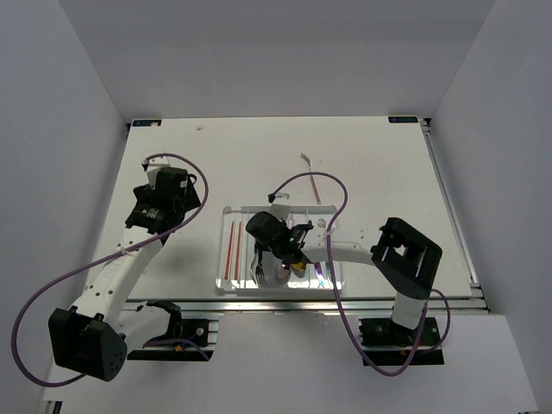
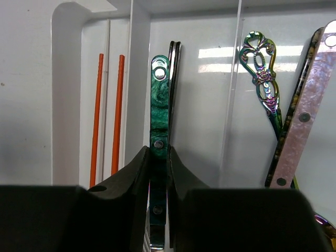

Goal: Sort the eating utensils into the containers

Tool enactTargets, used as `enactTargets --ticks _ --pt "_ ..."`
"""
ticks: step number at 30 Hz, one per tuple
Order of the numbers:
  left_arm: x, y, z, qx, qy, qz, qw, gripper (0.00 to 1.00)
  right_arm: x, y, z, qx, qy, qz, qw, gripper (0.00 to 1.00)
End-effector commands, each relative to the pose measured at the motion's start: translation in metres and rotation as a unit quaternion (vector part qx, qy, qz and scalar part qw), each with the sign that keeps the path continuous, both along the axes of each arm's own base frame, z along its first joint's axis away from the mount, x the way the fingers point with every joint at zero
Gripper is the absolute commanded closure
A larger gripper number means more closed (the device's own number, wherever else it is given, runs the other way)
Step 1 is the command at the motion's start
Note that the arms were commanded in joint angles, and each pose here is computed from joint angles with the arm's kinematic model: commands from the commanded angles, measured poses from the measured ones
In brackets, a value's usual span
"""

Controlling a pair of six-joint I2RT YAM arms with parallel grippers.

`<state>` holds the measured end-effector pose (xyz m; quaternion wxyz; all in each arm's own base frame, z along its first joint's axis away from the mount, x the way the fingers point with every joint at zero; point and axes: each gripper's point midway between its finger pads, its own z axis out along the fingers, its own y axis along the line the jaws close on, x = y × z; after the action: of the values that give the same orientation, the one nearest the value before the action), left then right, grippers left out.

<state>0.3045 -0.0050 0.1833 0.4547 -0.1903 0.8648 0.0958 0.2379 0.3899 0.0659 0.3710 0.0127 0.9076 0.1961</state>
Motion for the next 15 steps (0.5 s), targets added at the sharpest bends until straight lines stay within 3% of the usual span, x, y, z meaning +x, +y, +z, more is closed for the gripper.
enactTargets --ticks 1,2,5,8,13,15 --pt "-0.002 0.000 0.002 -0.006 -0.008 -0.002 1.000 0.02 0.011 0.001 0.008 0.006 -0.017 -0.033 0.999 0.93" --pt "-0.002 -0.001 0.002 -0.007 -0.009 -0.004 1.000 0.02 0.012 0.000 0.008 0.003 -0.017 -0.036 0.999 0.79" --pt "-0.002 -0.002 0.001 -0.008 -0.007 -0.006 1.000 0.02 0.013 -0.003 0.012 -0.002 -0.019 -0.041 0.999 0.55" --pt "-0.002 -0.003 0.001 -0.008 -0.007 -0.007 1.000 0.02 0.014 -0.005 0.024 0.000 -0.026 -0.042 0.999 0.43" --pt "-0.002 -0.002 0.001 -0.007 -0.006 -0.007 1.000 0.02 0.014 -0.006 0.054 0.020 -0.049 -0.029 0.998 0.39" --pt "-0.002 -0.001 0.001 -0.005 -0.006 -0.003 1.000 0.02 0.028 -0.012 0.088 0.026 -0.098 -0.014 0.995 0.39"
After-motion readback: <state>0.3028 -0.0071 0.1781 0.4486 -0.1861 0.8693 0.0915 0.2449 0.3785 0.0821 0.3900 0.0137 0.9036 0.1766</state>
